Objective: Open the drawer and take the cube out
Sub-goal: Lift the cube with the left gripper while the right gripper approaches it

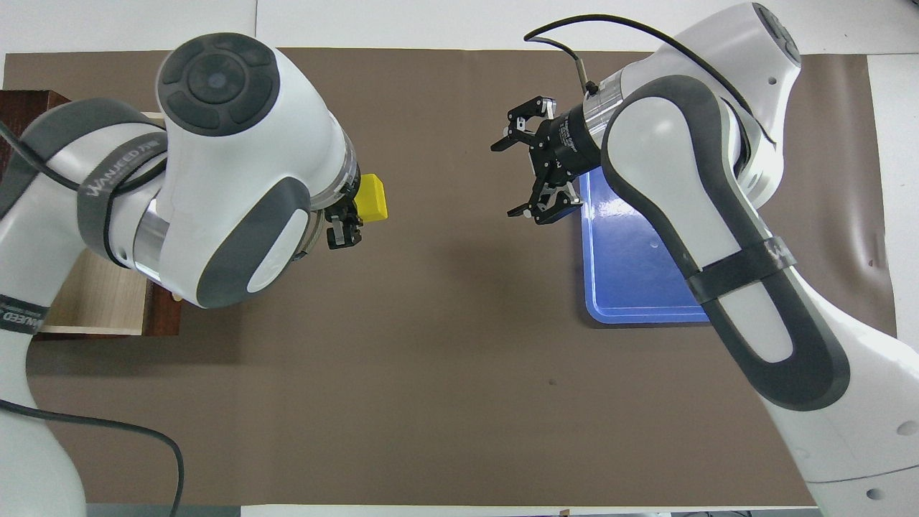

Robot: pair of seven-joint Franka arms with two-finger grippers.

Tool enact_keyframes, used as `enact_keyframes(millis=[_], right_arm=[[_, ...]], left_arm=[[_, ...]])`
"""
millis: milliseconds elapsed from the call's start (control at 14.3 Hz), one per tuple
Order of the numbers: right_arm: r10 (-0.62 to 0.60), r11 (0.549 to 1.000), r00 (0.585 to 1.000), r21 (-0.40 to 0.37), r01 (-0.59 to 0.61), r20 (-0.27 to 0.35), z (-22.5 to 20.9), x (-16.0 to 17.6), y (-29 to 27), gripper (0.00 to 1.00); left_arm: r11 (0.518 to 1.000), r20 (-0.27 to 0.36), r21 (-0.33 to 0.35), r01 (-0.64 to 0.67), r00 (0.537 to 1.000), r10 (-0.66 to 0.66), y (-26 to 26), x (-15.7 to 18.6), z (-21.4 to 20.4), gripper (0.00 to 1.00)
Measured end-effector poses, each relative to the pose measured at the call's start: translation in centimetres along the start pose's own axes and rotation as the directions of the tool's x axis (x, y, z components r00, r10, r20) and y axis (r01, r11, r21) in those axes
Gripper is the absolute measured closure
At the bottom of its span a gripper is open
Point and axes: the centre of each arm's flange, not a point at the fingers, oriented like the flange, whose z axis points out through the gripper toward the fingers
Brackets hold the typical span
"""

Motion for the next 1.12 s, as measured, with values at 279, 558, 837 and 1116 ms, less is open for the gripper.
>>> enact_keyframes(millis=[279,558,837,1116], right_arm=[[-0.023,1.000,1.000,0.014,0.023,-0.012,1.3,-1.2,0.6,0.00],[-0.032,0.999,0.999,0.019,0.032,-0.013,-0.2,0.4,0.9,0.00],[-0.058,0.998,0.998,-0.001,0.058,0.015,-1.2,-0.5,0.5,0.00],[-0.053,0.998,0.998,-0.011,0.054,0.037,0.9,-0.9,-0.7,0.00]], left_arm=[[1.000,0.002,0.014,-0.013,1.000,0.013,0.0,-1.0,1.6,0.45],[1.000,-0.005,-0.013,-0.008,1.000,0.008,-1.0,-3.0,2.0,0.45],[1.000,-0.018,-0.019,-0.009,1.000,0.008,-1.7,-4.2,2.4,0.45],[1.000,-0.019,-0.016,-0.003,1.000,0.003,-1.6,-4.2,2.7,0.45]])
